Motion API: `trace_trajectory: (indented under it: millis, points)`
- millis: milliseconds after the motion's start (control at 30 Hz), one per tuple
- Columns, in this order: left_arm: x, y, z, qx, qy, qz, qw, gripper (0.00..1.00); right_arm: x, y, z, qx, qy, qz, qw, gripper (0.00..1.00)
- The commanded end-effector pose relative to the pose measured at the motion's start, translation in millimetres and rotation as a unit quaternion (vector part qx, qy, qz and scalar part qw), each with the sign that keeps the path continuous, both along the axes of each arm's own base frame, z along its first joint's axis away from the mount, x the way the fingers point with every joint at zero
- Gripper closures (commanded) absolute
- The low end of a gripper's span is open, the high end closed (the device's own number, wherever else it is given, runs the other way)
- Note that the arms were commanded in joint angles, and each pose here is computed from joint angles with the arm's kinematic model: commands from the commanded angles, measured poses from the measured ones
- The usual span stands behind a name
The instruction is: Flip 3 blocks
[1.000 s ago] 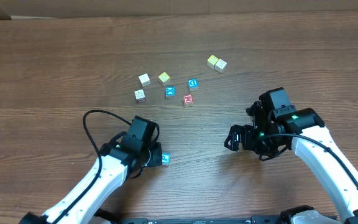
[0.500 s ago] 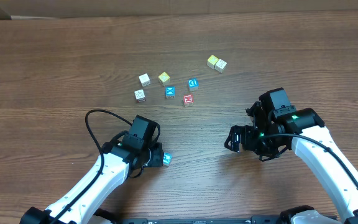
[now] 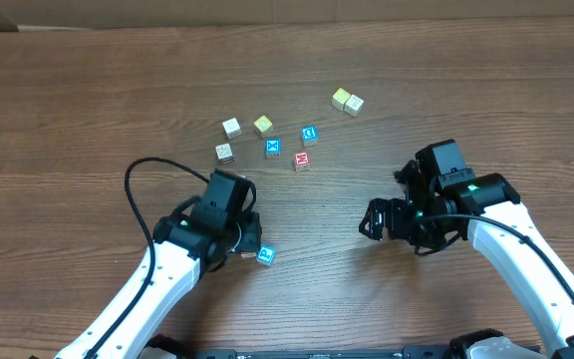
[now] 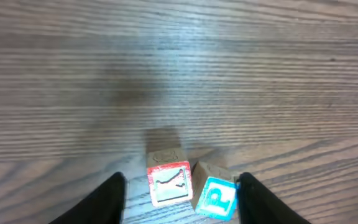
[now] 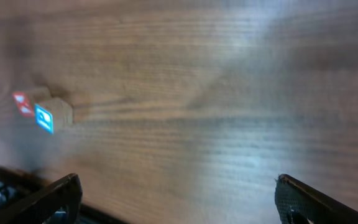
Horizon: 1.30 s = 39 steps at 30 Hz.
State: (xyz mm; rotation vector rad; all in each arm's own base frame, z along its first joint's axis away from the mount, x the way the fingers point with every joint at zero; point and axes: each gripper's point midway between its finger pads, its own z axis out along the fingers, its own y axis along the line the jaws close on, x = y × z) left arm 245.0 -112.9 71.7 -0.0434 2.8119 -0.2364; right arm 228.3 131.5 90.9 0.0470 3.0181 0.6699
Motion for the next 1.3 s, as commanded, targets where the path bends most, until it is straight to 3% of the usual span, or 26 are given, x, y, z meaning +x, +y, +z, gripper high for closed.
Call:
trace_trajectory:
  millis: [0, 300, 500, 867, 1067, 1267]
  points:
    - [14.3, 9.4, 20.2, 0.006, -0.024, 0.016, 1.0, 0.43, 15.3, 4.5, 5.9, 0.006, -0.039, 0.006, 0.999, 0.0]
    - [40.5, 16.5, 68.6, -0.023, -0.058, 0.005, 0.998, 0.41, 39.3, 54.6, -23.7, 0.022, -0.076, 0.08, 0.994, 0.0]
    - [31.1, 17.4, 64.5, -0.028, -0.035, 0.002, 0.999, 0.41, 63.4, 85.0, -49.9, -0.02, -0.094, 0.092, 0.991, 0.0]
    - [27.8, 18.4, 62.9, -0.025, -0.028, 0.002, 0.999, 0.39, 137.2, 119.0, -32.3, -0.047, -0.173, 0.101, 0.979, 0.0]
    - [27.0, 18.1, 62.7, -0.026, -0.026, 0.001, 0.999, 0.39, 144.3, 140.4, -51.5, -0.043, -0.197, 0.134, 0.97, 0.07]
    - [25.5, 17.2, 62.3, -0.029, -0.023, 0.0, 0.999, 0.39, 147.4, 162.3, -67.3, -0.037, -0.215, 0.143, 0.965, 0.07]
